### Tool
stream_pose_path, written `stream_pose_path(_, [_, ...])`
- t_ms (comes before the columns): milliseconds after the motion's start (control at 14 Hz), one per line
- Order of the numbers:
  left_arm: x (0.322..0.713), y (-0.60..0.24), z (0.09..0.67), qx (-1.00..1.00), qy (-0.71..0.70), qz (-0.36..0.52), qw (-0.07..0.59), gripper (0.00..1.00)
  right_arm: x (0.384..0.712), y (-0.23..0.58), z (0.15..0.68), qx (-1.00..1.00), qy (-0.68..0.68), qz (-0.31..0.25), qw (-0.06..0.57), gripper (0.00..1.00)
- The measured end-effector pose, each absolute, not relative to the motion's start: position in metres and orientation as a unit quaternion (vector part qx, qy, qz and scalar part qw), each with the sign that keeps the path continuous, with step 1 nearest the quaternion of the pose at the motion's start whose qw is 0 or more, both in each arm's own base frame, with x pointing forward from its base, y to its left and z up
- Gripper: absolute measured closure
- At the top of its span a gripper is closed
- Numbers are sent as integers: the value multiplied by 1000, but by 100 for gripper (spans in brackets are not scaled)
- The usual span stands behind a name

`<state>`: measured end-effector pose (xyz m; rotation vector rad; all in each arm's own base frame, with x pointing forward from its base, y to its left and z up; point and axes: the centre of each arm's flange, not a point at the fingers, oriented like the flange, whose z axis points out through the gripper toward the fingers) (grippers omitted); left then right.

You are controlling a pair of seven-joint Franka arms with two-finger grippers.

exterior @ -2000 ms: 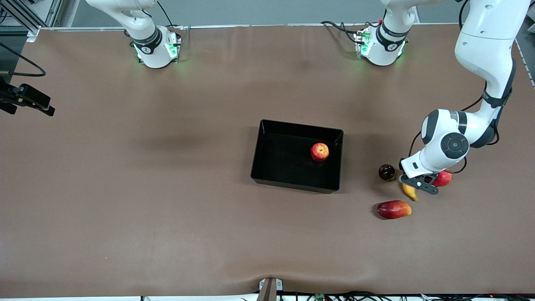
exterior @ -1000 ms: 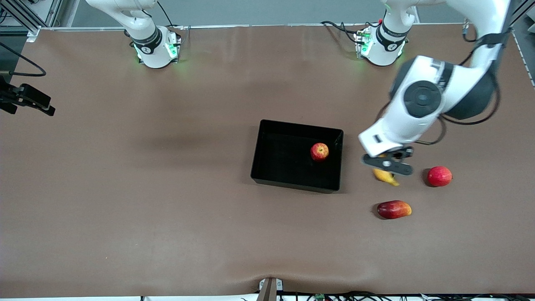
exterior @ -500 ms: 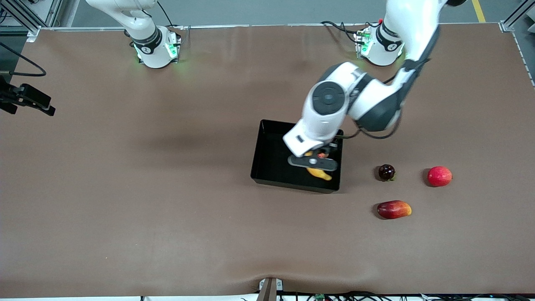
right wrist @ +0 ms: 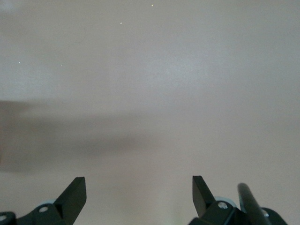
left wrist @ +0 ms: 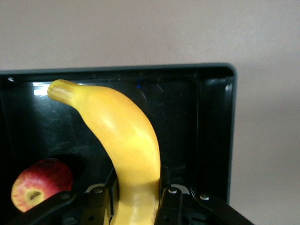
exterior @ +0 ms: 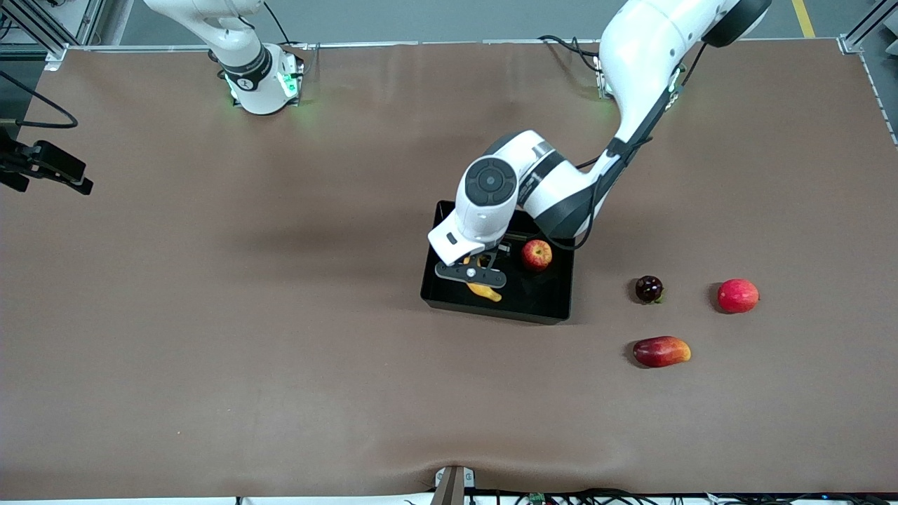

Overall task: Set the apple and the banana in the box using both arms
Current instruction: 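Carry the banana into the box and open the left gripper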

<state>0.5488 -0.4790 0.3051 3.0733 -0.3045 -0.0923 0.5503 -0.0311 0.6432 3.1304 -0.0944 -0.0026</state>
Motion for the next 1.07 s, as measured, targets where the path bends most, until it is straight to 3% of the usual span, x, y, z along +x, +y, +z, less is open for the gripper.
stream_pose_path(286, [542,-486,258,993,-110,-41,5,64,550,-31,643,1000,-30,-1,5,0])
stream_pose_path(1071, [536,-495,197,990,-139,-24,-6,64,550,-31,643,1000,-30,-1,5,0])
